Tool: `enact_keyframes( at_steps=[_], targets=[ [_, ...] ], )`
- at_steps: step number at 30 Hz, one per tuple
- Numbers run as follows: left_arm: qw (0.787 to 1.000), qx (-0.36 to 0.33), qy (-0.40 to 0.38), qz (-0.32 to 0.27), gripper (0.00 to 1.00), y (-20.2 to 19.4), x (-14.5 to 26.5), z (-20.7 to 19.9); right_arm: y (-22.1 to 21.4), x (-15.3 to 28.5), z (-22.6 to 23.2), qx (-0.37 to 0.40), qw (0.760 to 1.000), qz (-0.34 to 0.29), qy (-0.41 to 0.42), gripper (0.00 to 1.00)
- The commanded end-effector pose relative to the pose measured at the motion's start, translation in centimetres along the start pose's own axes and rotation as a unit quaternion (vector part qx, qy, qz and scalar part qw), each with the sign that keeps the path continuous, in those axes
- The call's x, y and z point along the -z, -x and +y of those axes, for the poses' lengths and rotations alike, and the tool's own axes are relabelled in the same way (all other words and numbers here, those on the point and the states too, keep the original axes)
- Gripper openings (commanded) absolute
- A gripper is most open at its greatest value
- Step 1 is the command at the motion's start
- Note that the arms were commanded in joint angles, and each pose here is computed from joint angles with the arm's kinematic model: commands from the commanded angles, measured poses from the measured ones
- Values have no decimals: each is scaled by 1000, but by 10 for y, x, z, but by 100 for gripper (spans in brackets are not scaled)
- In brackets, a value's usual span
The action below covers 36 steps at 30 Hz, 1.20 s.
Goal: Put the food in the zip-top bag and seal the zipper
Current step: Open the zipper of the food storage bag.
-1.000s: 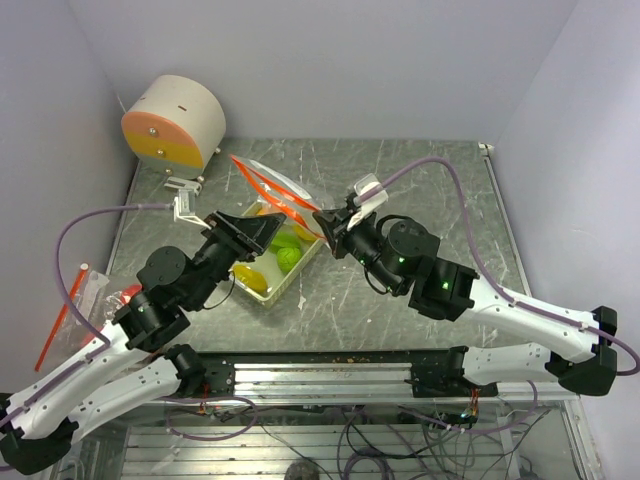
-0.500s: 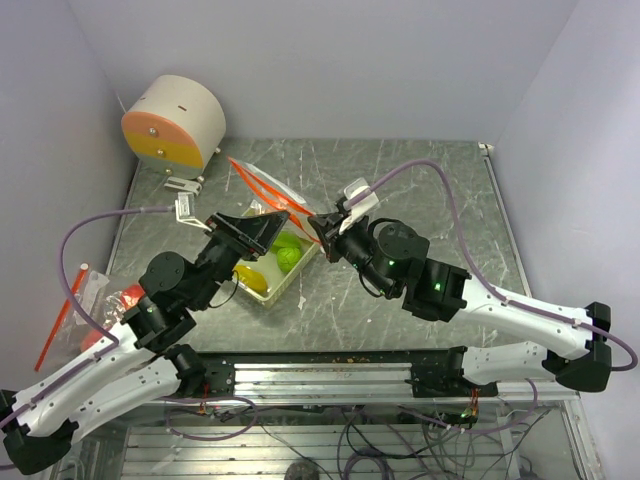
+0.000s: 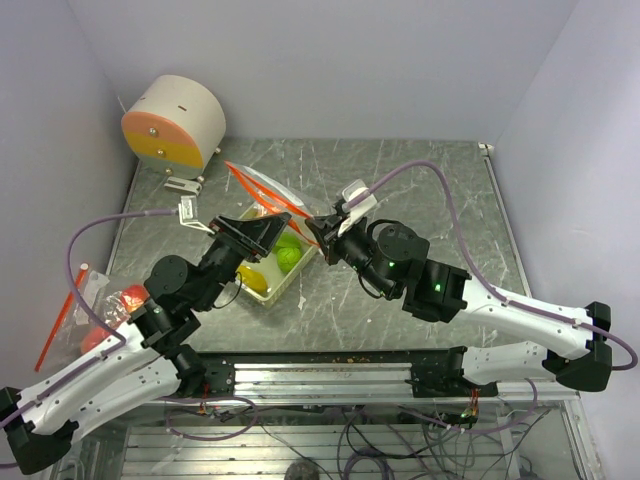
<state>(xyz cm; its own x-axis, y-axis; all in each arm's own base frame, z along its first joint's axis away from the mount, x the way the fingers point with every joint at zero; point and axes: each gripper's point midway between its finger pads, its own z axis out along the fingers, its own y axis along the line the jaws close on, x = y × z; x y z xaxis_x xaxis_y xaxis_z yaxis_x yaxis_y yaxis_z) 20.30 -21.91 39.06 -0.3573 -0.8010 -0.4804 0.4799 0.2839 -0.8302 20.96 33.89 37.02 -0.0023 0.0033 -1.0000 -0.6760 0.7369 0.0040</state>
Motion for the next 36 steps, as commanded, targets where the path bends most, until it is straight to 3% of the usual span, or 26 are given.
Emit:
enact_keyframes(
  at_steps=[1, 5, 12, 17, 20, 24, 27, 32, 36],
  targets=[
    [1000, 4, -22, -13, 59, 4, -5, -9, 16, 1, 8, -9, 1000, -16, 17, 0],
    [1000, 2, -25, -17, 46, 5, -5, -9, 16, 2, 11, -10, 1000, -17, 24, 0],
    [1000, 0, -7, -22, 7, 4, -1, 2, 18, 6, 5, -18, 1000, -19, 12, 0],
    [999, -24, 39, -20, 7, 7, 6, 20, 16, 10, -12, -30, 999, -20, -31, 0],
    [991, -69, 118, 4, 7, 7, 14, 44, 14, 16, -37, -40, 994, -23, -102, 0],
    [966, -131, 220, 43, 7, 9, 32, 74, 10, 27, -73, -43, 976, -25, -210, 0],
    [941, -169, 288, 58, 7, 15, 45, 93, 6, 28, -83, -40, 968, -20, -246, 0],
    [900, -216, 374, 57, 7, 32, 66, 114, -9, 37, -109, -23, 931, 8, -364, 0],
    [887, -233, 396, 38, 7, 48, 80, 117, -13, 48, -122, -5, 910, 15, -413, 5]
  ],
)
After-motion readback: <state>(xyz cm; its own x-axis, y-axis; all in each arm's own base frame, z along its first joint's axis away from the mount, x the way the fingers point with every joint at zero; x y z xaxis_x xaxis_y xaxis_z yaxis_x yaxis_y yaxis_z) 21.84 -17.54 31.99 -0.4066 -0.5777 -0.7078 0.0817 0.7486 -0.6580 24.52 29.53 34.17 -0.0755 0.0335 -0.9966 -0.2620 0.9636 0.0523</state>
